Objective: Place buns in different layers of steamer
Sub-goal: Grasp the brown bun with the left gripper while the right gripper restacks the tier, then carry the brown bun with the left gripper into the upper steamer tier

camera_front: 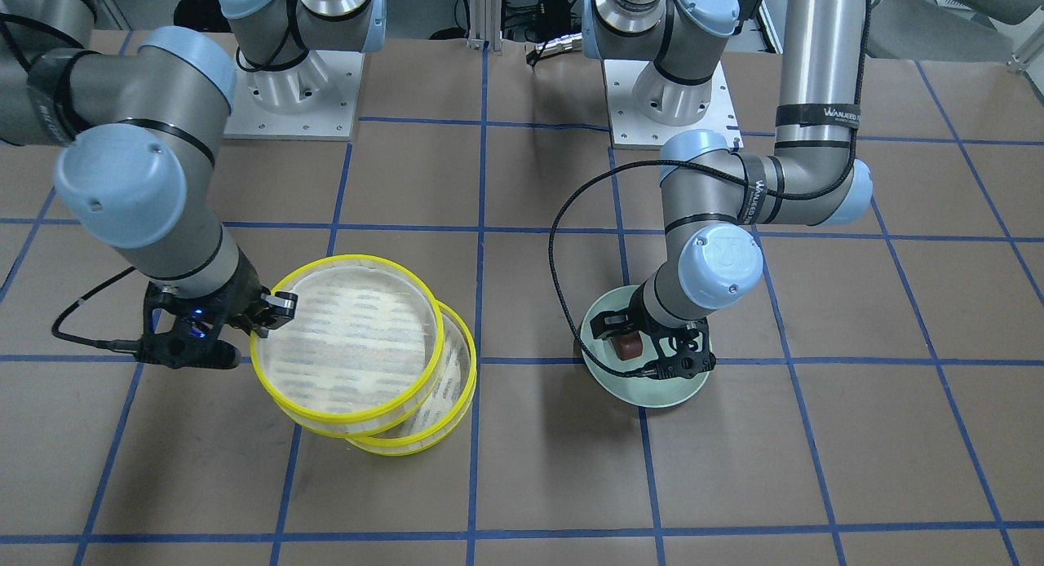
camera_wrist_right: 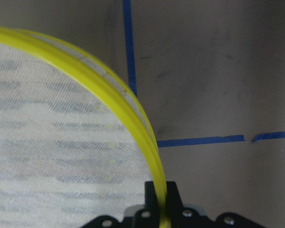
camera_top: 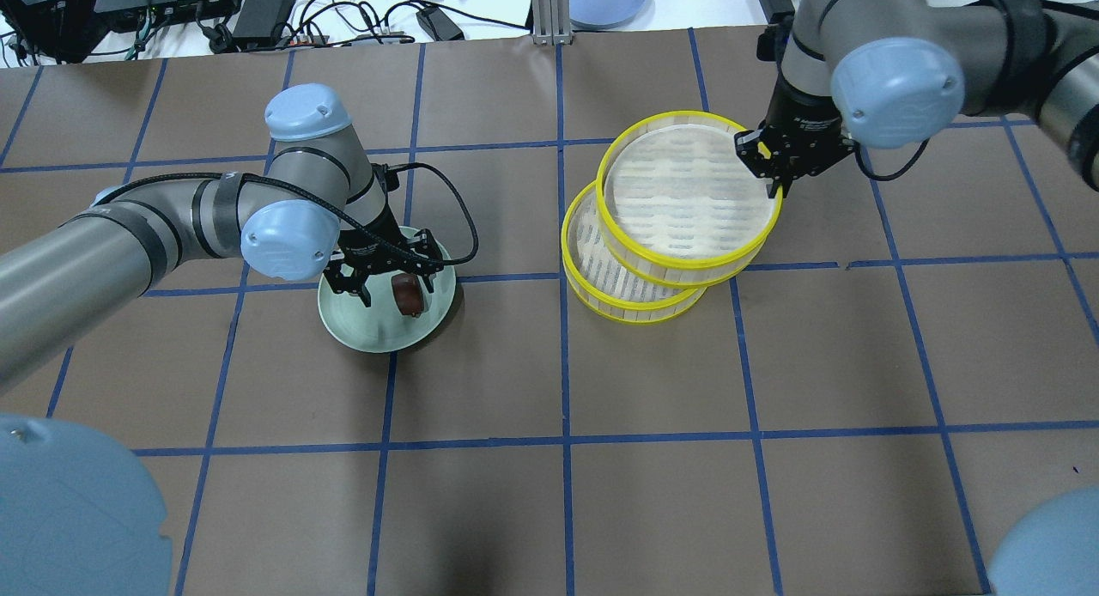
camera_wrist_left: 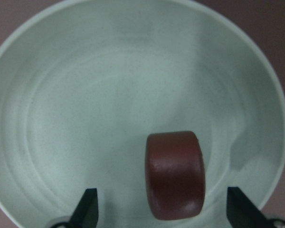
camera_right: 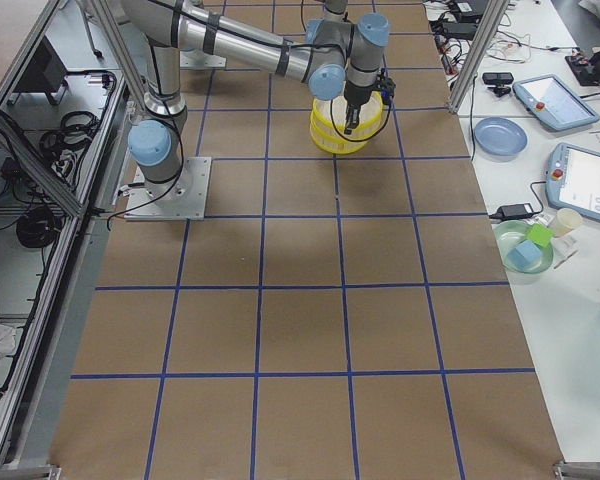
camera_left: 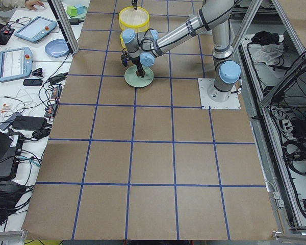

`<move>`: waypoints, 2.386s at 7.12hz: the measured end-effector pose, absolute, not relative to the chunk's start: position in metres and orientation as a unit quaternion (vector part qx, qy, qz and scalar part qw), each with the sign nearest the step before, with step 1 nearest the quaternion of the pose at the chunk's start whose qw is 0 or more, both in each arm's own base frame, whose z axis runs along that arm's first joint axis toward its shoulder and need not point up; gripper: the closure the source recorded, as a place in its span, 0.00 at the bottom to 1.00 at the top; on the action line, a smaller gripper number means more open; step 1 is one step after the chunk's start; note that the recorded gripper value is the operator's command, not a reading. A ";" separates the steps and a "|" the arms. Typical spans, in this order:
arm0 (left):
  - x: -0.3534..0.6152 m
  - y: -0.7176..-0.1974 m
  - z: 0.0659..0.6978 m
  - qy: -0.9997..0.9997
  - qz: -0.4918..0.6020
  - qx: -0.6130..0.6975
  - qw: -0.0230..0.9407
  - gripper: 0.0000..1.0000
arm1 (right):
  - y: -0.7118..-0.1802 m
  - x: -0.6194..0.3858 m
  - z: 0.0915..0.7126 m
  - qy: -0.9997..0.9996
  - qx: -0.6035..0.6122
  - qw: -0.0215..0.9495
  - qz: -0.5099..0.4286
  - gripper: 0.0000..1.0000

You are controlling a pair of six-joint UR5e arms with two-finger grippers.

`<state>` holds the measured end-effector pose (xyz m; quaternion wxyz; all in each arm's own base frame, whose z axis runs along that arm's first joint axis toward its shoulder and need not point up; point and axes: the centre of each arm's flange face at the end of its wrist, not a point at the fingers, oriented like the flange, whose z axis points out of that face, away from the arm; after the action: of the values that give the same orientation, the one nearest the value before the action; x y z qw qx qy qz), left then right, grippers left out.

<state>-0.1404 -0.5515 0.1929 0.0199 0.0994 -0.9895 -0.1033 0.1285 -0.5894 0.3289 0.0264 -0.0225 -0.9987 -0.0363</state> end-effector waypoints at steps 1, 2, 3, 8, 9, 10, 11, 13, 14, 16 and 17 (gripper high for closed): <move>-0.141 -0.553 0.193 -0.990 -0.102 0.099 0.024 0.83 | -0.589 0.142 0.317 -0.999 -0.018 0.027 -0.044 0.91; -0.142 -0.554 0.193 -0.990 -0.100 0.098 0.026 0.84 | -0.588 0.152 0.308 -0.998 -0.015 0.028 -0.049 0.91; -0.142 -0.554 0.194 -0.990 -0.098 0.096 0.027 0.85 | -0.589 0.158 0.302 -0.998 -0.015 0.029 -0.049 0.91; -0.148 -0.581 0.277 -0.998 -0.005 0.052 0.039 1.00 | -0.596 0.162 0.285 -0.998 -0.015 0.032 -0.046 0.89; -0.158 -0.580 0.300 -0.998 0.010 0.049 0.045 1.00 | -0.597 0.162 0.282 -0.998 -0.015 0.033 -0.047 0.44; -0.172 -0.576 0.321 -0.997 0.021 0.048 0.048 1.00 | -0.597 0.162 0.281 -0.998 -0.014 0.035 -0.048 0.01; -0.190 -0.571 0.341 -0.997 0.025 0.052 0.050 1.00 | -0.597 0.162 0.283 -0.998 -0.014 0.035 -0.046 0.00; -0.230 -0.561 0.372 -0.995 0.030 0.078 0.055 1.00 | -0.596 0.158 0.320 -0.999 -0.015 0.030 -0.019 0.00; -0.251 -0.556 0.379 -0.993 0.029 0.099 0.062 1.00 | -0.587 0.154 0.359 -1.000 -0.017 0.027 0.003 0.00; -0.294 -0.546 0.380 -0.985 0.020 0.144 0.090 1.00 | -0.555 0.142 0.438 -0.999 -0.024 0.025 0.026 0.00; -0.317 -0.541 0.377 -0.978 0.014 0.173 0.114 1.00 | -0.544 0.133 0.466 -0.999 -0.029 0.024 0.029 0.00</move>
<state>-0.3172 -0.5413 0.3767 0.1138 0.1735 -0.9781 0.0141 0.1325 -0.5442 0.4664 0.0243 -0.0286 -0.9989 0.0291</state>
